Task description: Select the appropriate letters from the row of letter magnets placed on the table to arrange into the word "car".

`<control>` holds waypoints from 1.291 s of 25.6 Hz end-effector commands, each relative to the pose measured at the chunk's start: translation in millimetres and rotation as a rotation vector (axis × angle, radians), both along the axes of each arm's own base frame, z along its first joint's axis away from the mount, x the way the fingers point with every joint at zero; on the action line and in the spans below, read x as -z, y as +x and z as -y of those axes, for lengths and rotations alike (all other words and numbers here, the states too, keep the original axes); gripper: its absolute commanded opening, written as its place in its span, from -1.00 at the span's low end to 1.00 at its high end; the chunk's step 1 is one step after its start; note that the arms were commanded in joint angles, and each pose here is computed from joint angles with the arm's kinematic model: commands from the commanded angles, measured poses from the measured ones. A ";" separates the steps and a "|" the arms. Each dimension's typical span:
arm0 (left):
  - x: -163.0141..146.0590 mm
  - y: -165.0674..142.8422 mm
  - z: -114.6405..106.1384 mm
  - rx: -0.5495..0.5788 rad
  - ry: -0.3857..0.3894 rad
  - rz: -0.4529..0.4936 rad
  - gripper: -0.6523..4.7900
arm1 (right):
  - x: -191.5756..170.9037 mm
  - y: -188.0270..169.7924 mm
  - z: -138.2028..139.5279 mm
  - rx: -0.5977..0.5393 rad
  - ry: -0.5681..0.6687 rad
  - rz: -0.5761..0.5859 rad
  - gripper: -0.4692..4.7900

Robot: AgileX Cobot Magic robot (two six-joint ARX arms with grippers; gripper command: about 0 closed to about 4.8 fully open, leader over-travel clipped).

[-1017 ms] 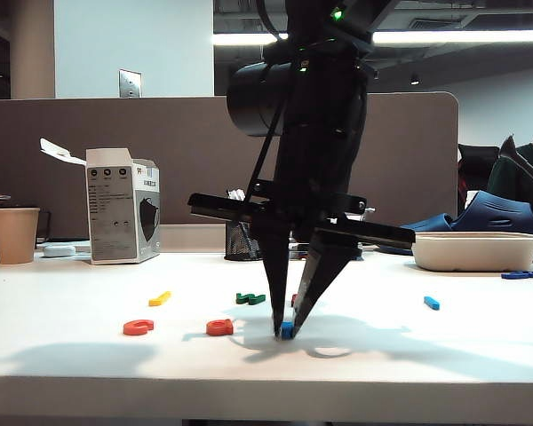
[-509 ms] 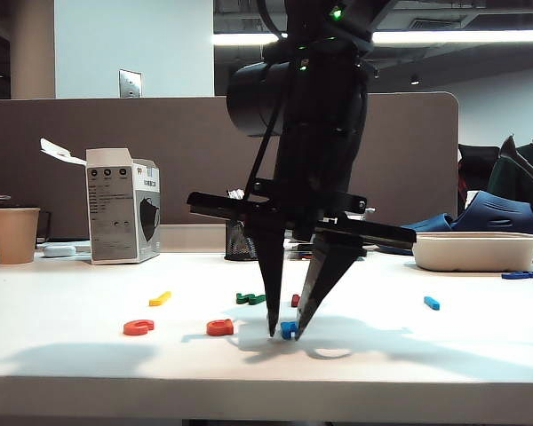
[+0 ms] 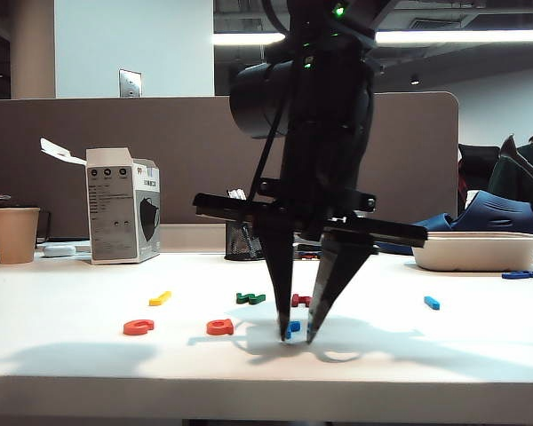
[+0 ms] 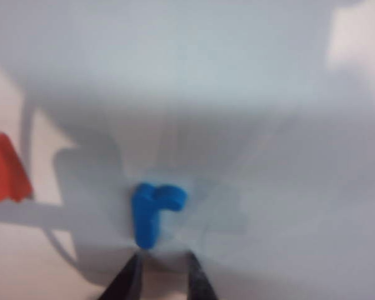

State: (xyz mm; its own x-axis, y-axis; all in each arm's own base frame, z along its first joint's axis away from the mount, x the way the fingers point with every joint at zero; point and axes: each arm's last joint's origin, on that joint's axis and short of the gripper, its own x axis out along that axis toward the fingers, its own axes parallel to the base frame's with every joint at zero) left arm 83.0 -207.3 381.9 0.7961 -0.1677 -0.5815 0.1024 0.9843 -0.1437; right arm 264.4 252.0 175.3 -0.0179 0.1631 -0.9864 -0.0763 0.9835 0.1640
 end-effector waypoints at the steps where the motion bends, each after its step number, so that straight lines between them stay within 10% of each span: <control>1: -1.1 0.0 -0.9 -0.004 0.003 0.010 -0.78 | -11.5 -2.4 2.3 -0.003 0.019 0.020 -0.46; 9: -1.1 0.0 -1.0 -0.004 0.003 0.010 -0.78 | -50.8 -10.4 11.3 -0.042 0.094 0.118 -0.46; 14: -1.1 0.0 -1.0 -0.004 0.003 0.010 -0.78 | -91.8 -16.6 31.0 -0.095 0.140 0.265 -0.86; 33: -3.5 1.4 0.9 -0.020 -0.020 0.046 -0.78 | -243.8 -97.7 187.5 0.072 0.004 1.023 -0.85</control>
